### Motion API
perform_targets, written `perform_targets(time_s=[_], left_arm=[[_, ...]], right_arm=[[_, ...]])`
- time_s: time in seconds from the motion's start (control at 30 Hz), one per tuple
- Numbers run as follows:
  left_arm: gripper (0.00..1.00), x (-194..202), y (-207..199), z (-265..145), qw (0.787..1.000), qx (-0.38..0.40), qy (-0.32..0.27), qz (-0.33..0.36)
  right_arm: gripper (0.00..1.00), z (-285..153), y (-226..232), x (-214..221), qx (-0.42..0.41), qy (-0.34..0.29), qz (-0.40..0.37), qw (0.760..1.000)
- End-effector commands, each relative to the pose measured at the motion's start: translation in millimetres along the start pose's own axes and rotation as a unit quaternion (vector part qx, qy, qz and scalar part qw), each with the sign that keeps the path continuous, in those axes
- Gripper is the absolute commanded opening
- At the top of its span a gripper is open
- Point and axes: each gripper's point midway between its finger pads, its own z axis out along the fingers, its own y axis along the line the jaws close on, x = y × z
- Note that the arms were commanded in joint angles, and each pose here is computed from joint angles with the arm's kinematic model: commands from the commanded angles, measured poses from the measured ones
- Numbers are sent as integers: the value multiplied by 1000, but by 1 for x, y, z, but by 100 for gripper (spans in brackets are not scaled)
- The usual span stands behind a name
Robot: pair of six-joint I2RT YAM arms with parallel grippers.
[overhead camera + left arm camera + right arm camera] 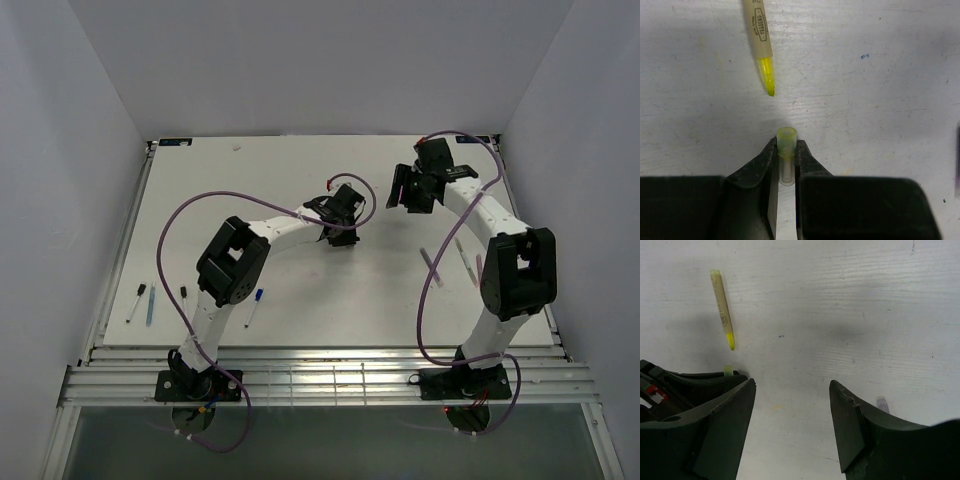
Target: Open the pen caps
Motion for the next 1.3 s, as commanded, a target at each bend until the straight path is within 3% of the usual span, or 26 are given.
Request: perform_targets(time_s=[0.0, 0.17, 1.03, 1.13, 1.27], left_arm=[[16, 10, 13, 3, 999, -35, 17, -2], [25, 15, 18, 8, 999, -48, 22, -6], [41, 31, 30, 17, 997, -64, 40, -12], [48, 29, 31, 8, 997, -65, 33, -11], [69, 15, 27, -16, 998, -55, 3, 0]], right_arm=[[67, -16, 5, -17, -18, -40, -9, 999], [67, -14, -3, -10, -19, -35, -5, 999], [67, -11, -14, 7, -20, -19, -9, 1000], [67, -14, -19, 15, -14, -15, -18, 1000], [67, -21, -31, 32, 7, 4, -32, 999]])
